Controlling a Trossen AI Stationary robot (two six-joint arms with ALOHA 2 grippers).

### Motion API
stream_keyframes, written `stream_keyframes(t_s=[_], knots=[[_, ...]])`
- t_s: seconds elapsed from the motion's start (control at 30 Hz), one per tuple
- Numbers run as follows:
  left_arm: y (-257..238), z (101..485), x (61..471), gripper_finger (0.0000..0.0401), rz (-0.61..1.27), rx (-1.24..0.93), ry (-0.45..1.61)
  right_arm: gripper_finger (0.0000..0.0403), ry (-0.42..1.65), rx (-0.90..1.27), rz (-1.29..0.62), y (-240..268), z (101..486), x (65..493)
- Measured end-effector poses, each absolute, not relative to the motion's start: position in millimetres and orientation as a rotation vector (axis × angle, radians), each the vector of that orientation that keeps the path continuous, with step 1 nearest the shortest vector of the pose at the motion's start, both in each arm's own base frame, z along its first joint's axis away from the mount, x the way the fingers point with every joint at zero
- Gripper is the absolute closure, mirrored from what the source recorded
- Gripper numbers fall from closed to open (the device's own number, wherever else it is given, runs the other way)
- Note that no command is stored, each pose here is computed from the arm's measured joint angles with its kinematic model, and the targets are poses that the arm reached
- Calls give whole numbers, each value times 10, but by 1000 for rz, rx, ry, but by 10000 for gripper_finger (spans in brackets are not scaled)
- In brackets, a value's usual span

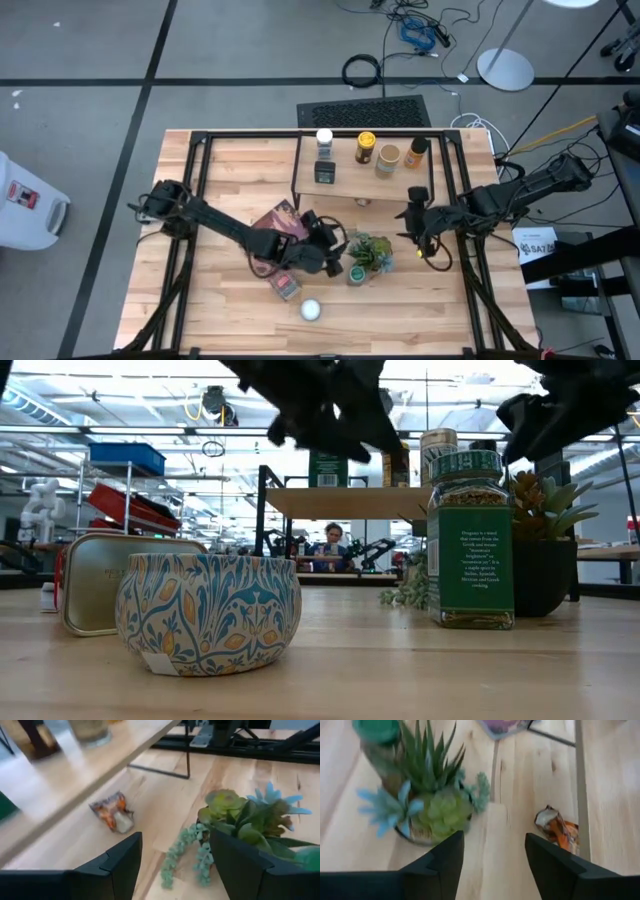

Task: Shelf spices
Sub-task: Put the orange seasoning bag on the shelf

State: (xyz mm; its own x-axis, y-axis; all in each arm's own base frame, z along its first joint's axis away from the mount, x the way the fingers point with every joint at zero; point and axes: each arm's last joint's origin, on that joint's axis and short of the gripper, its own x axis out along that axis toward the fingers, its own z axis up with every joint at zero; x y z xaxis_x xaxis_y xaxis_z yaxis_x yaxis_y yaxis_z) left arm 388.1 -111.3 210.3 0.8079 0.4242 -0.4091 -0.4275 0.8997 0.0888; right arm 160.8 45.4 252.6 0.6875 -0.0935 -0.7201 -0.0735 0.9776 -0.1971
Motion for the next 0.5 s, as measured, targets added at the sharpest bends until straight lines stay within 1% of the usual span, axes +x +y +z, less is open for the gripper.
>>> stream_keyframes(t_s=[0.13, 0.33, 0.5], knots=[[-1022, 2045, 3929, 159, 439, -109, 434, 210, 842, -314, 31, 449, 2509, 1589], [-1025, 1877, 4037, 159, 379, -160, 426, 205, 852, -473, 115, 479, 2466, 1662], [-990, 1659, 4106, 159, 429, -206, 433, 205, 895, -533, 161, 516, 2375, 1758]])
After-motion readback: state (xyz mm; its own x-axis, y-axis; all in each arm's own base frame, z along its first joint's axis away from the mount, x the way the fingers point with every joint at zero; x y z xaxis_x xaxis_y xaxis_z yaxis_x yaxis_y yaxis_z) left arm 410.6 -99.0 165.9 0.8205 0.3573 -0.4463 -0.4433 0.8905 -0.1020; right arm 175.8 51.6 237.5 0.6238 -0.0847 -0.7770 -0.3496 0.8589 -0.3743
